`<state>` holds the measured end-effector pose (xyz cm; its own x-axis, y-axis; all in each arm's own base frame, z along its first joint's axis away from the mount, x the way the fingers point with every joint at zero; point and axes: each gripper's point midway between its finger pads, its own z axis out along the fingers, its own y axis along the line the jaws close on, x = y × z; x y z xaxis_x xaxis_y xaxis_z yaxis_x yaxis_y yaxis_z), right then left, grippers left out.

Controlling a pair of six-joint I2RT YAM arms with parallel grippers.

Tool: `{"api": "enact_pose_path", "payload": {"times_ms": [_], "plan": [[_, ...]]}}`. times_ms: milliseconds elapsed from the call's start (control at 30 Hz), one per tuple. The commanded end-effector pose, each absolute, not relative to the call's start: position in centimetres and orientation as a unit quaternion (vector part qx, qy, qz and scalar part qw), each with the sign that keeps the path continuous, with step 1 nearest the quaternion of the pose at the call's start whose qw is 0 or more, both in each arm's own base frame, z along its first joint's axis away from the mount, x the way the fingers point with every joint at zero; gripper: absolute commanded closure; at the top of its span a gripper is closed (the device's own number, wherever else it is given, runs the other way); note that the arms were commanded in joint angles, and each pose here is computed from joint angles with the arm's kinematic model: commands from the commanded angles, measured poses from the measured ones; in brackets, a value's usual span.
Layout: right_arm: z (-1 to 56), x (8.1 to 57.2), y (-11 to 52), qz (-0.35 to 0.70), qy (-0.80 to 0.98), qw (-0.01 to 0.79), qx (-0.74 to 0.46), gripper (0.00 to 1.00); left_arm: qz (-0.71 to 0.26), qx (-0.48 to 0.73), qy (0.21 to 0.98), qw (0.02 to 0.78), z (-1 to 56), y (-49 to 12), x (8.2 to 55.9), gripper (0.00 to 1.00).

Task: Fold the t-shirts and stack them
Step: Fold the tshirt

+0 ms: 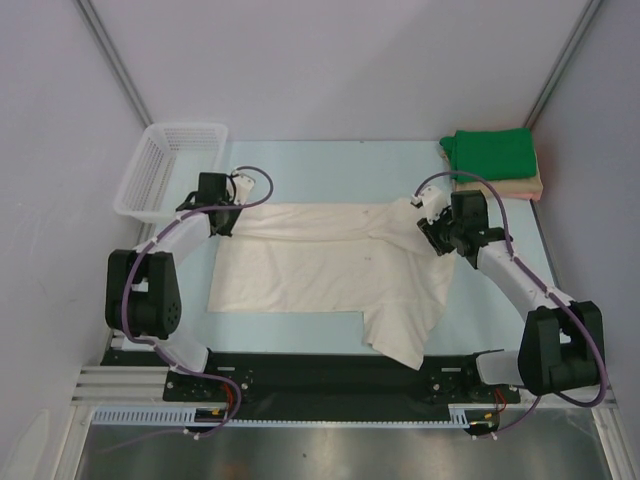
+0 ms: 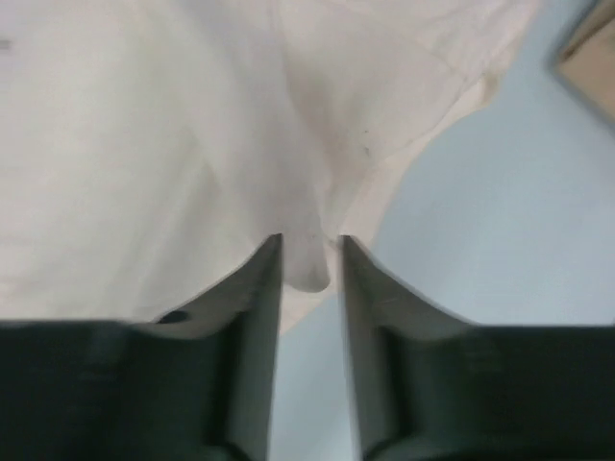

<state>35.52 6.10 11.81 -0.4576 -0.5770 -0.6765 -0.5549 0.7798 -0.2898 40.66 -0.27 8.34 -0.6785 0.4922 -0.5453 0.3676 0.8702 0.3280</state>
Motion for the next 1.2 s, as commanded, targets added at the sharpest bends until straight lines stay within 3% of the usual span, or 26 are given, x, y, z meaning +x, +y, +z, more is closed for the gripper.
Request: {"api": "enact_pose_path", "payload": {"times_ms": [0, 67, 167, 267, 567, 800, 1167], "plan": [[14.7, 35.2, 7.6, 0.023, 0.842, 0.418, -0.339, 0.57, 0.099, 0.205, 0.903, 0.364, 11.2, 0.0, 41.3, 0.89], [16.2, 36.0, 7.9, 0.024, 0.835, 0.435, -0.336, 0.53, 0.097, 0.2, 0.897, 0.382, 12.8, -0.2, 41.9, 0.79], [17.8, 37.7, 9.0, 0.045, 0.827, 0.445, -0.341, 0.52, 0.095, 0.189, 0.898, 0.387, 13.9, -0.3, 43.1, 0.73], [18.6, 38.7, 10.4, 0.081, 0.821, 0.442, -0.352, 0.51, 0.104, 0.181, 0.899, 0.386, 14.4, -0.1, 44.1, 0.72], [13.9, 41.1, 13.3, 0.177, 0.832, 0.346, -0.396, 0.5, 0.132, 0.186, 0.893, 0.387, 15.6, 0.8, 44.0, 0.62], [10.6, 43.1, 14.6, 0.198, 0.837, 0.309, -0.406, 0.49, 0.062, 0.202, 0.922, 0.325, 10.3, -2.0, 43.6, 0.71], [7.1, 45.4, 15.0, 0.205, 0.846, 0.277, -0.408, 0.49, 0.053, 0.21, 0.934, 0.284, 6.6, -2.8, 41.9, 0.73]]}}
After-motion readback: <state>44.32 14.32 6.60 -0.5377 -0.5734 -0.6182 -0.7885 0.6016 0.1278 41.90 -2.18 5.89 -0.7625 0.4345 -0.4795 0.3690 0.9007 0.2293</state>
